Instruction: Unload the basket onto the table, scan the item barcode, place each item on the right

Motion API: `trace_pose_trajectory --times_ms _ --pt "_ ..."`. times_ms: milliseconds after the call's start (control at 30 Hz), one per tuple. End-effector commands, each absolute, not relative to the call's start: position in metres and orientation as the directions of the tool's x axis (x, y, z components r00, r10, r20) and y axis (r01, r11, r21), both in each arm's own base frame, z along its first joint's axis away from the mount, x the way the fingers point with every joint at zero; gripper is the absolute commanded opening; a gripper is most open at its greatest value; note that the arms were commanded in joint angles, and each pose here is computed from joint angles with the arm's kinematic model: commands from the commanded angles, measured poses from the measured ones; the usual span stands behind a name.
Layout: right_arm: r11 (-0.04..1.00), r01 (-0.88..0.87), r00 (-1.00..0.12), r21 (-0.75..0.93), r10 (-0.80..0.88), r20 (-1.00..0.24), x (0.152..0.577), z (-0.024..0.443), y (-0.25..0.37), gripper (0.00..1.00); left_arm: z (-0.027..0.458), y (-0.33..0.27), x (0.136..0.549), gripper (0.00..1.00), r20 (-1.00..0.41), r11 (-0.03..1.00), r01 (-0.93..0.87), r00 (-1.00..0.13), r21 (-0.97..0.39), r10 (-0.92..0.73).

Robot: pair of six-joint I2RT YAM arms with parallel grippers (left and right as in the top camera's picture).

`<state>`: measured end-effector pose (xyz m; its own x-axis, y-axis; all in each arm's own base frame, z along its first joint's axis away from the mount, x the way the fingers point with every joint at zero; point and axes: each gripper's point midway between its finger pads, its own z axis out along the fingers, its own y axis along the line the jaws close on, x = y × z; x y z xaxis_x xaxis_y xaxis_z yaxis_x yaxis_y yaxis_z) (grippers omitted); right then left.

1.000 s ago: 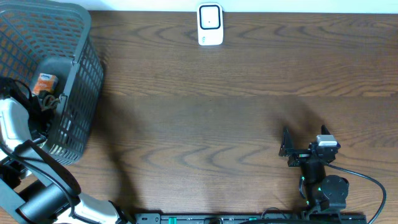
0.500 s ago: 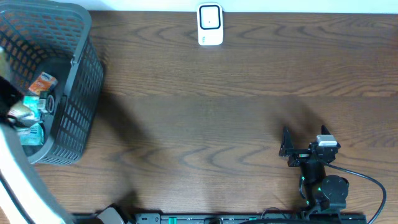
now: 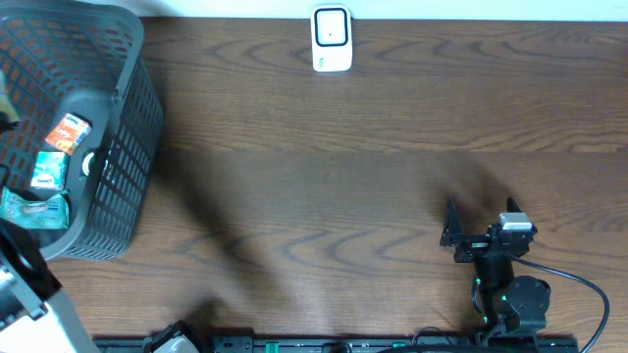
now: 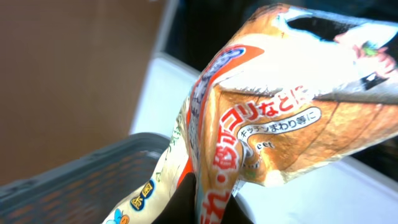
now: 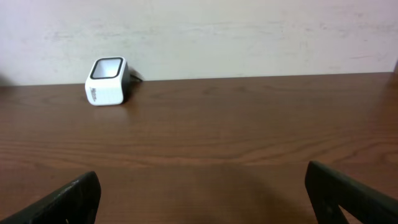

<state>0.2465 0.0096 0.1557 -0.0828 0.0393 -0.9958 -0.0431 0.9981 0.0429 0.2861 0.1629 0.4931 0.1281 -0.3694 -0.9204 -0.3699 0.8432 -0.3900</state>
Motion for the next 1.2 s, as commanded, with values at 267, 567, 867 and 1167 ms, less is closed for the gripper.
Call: trace_pose_trajectory --times_ms 267,567,867,1167 --pt "0.998 -0.026 -0.088 0.052 0.05 -0.995 0.247 0.154 0.006 0.99 0.495 0.07 0.313 0.08 -0.928 0.926 -0.076 -0.009 -0.37 -0.372" --pt "0.998 -0.026 -0.089 0.052 0.05 -0.995 0.247 0.154 0.006 0.99 0.458 0.008 0.343 0.07 -0.922 0.934 0.077 -0.207 -0.349 -0.327" --pt "0.998 -0.026 -0.089 0.052 0.05 -0.995 0.247 0.154 0.006 0.99 0.388 -0.05 0.371 0.08 -0.829 0.906 0.143 -0.478 -0.399 -0.29" --pt "0.998 -0.026 -0.089 0.052 0.05 -0.995 0.247 0.154 0.006 0.99 0.321 -0.104 0.346 0.08 -0.656 0.889 0.157 -0.731 -0.43 -0.188"
